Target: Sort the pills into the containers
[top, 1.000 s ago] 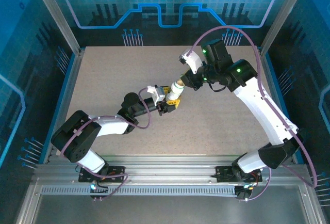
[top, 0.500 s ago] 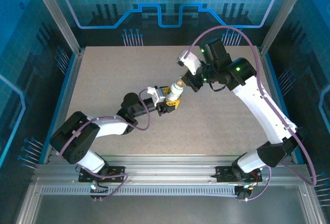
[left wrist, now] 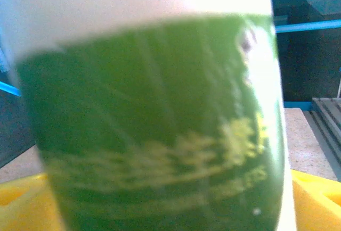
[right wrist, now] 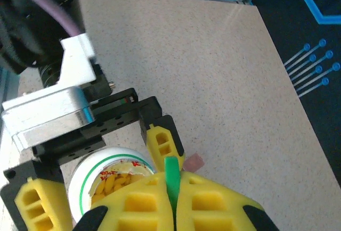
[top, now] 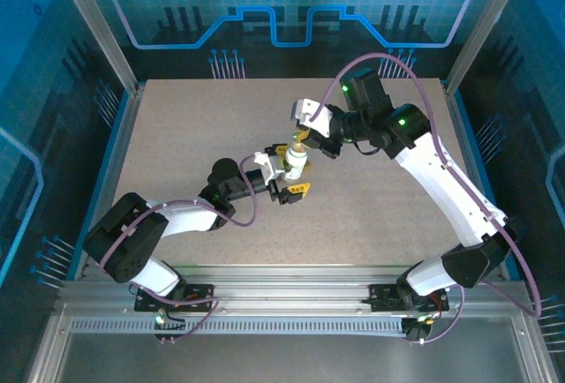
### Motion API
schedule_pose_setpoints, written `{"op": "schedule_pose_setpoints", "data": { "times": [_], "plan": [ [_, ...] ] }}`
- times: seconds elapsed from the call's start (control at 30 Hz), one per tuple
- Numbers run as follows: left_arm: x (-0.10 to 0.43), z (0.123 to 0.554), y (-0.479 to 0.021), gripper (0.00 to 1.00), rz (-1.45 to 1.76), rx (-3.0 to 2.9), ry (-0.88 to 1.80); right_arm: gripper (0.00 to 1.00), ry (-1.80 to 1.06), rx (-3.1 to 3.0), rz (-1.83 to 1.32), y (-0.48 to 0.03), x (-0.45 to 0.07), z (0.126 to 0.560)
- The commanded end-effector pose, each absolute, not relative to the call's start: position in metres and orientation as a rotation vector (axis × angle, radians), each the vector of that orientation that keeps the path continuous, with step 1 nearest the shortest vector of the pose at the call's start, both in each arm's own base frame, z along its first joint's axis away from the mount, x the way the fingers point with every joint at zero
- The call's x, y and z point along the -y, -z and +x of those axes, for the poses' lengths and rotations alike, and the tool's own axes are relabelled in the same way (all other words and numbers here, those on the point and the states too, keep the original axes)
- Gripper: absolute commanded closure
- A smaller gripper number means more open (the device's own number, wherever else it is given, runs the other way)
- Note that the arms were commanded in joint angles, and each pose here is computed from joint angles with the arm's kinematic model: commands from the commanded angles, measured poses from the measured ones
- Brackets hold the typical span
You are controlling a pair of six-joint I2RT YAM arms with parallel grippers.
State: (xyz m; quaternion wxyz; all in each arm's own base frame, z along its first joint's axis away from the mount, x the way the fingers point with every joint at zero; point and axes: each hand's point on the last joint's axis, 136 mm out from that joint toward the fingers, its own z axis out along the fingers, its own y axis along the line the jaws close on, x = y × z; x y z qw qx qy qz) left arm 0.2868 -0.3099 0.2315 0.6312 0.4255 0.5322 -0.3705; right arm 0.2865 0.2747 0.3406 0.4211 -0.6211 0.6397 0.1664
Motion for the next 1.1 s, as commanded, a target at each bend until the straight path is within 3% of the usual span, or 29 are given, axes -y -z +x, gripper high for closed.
{"op": "schedule_pose_setpoints", "data": {
  "times": [0.0,0.33,0.53,0.83,1.07],
  "plan": [
    [0.308,0.272,-0.241,0.08,1.035,-1.184,0.925,1.00,-0.361,-1.294,-1.730,-0.348,-0.274,0.270],
    [0.304,0.255,-0.247,0.13,1.147,-1.236,1.241,1.00,-0.323,-0.766,-1.757,-0.368,-0.270,0.235],
    [0.304,0.257,-0.242,0.17,1.206,-1.299,1.188,1.00,-0.324,-0.652,-1.734,-0.374,-0.277,0.232],
    [0.299,0.252,-0.249,0.33,1.242,-1.290,1.125,1.00,-0.344,-0.643,-1.763,-0.367,-0.281,0.237],
    [0.299,0.245,-0.252,0.39,1.260,-1.263,1.133,1.00,-0.355,-0.631,-1.747,-0.364,-0.283,0.237]
  ]
}}
